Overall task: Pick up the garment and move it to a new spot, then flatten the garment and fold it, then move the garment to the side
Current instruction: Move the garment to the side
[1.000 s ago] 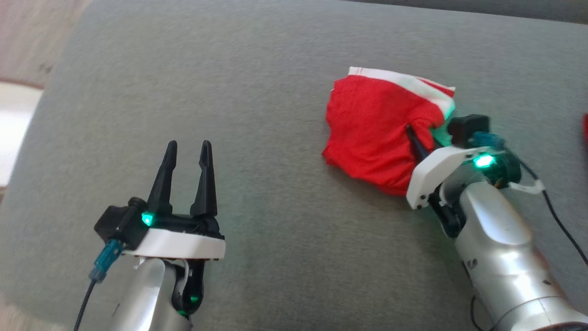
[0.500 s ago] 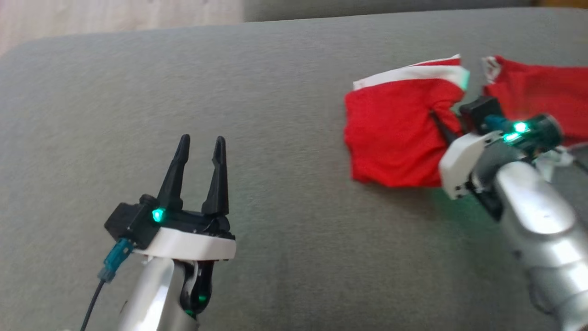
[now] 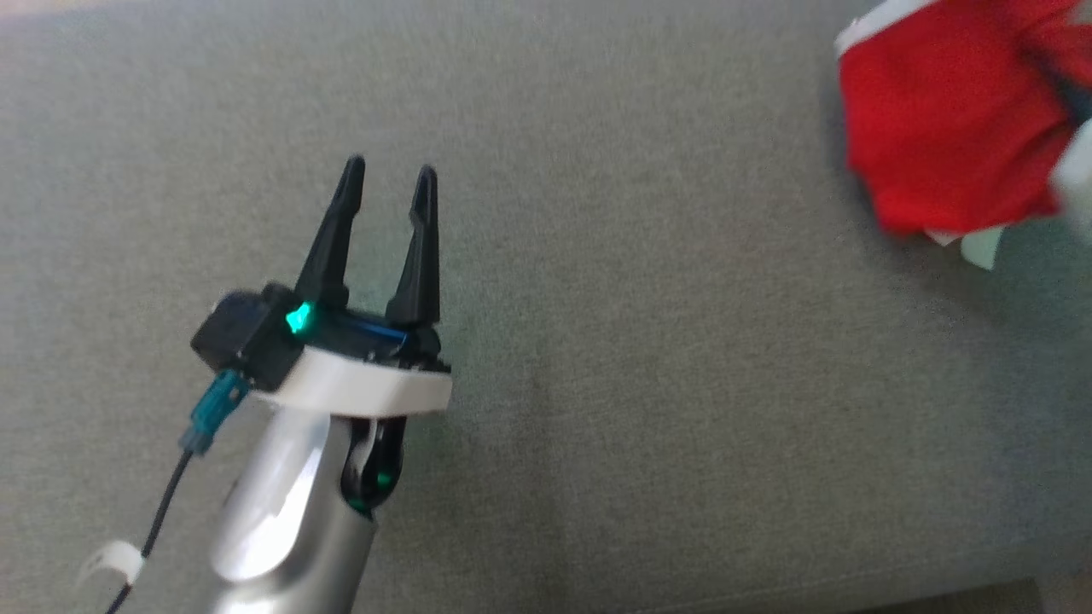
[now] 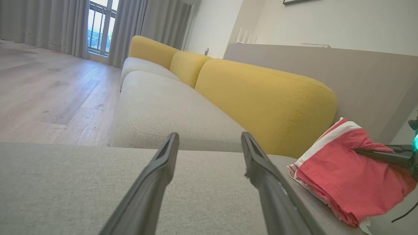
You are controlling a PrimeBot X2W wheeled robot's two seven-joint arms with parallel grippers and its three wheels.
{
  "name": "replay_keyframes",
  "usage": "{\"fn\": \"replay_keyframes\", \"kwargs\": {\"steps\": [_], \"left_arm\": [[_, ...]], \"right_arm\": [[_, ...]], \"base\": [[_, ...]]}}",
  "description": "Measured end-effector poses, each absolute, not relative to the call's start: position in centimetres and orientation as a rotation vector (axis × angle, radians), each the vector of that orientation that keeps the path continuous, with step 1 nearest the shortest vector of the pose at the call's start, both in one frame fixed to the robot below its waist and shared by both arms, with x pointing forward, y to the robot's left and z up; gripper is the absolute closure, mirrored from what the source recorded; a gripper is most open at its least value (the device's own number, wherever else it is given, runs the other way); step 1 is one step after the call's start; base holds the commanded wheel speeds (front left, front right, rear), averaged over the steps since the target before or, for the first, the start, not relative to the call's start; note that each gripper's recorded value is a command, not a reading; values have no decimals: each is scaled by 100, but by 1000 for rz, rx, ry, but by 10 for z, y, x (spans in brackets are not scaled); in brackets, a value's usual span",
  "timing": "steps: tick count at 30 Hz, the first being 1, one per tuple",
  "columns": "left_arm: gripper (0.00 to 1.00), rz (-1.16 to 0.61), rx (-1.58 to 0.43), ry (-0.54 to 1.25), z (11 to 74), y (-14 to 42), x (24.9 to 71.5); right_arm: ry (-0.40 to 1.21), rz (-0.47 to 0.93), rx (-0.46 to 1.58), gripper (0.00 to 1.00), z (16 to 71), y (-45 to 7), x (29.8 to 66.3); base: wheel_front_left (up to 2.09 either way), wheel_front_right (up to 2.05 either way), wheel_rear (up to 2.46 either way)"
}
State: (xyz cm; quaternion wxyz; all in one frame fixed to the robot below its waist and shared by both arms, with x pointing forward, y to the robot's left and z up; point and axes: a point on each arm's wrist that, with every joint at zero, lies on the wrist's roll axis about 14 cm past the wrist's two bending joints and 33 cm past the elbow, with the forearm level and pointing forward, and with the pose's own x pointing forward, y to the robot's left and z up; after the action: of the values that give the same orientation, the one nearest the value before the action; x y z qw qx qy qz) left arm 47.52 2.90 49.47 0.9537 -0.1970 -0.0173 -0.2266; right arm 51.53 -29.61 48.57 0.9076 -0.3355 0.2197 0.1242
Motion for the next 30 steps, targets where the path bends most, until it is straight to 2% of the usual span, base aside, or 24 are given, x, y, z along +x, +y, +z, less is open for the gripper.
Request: {"fn": "replay_keyframes", "kwargs": {"steps": [4, 8, 20, 21, 22, 30], "left_arm": [[0, -470, -404, -20, 485, 25, 486], [0, -437, -412, 12, 466, 36, 497], [0, -368, -405, 25, 455, 61, 503], [0, -366, -405, 21, 456, 62, 503], [0, -366, -404, 17, 458, 62, 503], [0, -354, -391, -38, 485, 69, 497]], "right_arm": [[513, 219, -719, 100, 475, -322, 522], [641, 220, -764, 100, 437, -341, 521], [748, 190, -832, 100, 407, -363, 523], [753, 176, -831, 35, 408, -366, 523], [748, 170, -834, 0, 410, -367, 523], [567, 90, -713, 0, 455, -357, 535]], "base": [[0, 0, 0], [0, 0, 0], [0, 0, 0], [0, 0, 0], [0, 0, 0], [0, 0, 0]]}}
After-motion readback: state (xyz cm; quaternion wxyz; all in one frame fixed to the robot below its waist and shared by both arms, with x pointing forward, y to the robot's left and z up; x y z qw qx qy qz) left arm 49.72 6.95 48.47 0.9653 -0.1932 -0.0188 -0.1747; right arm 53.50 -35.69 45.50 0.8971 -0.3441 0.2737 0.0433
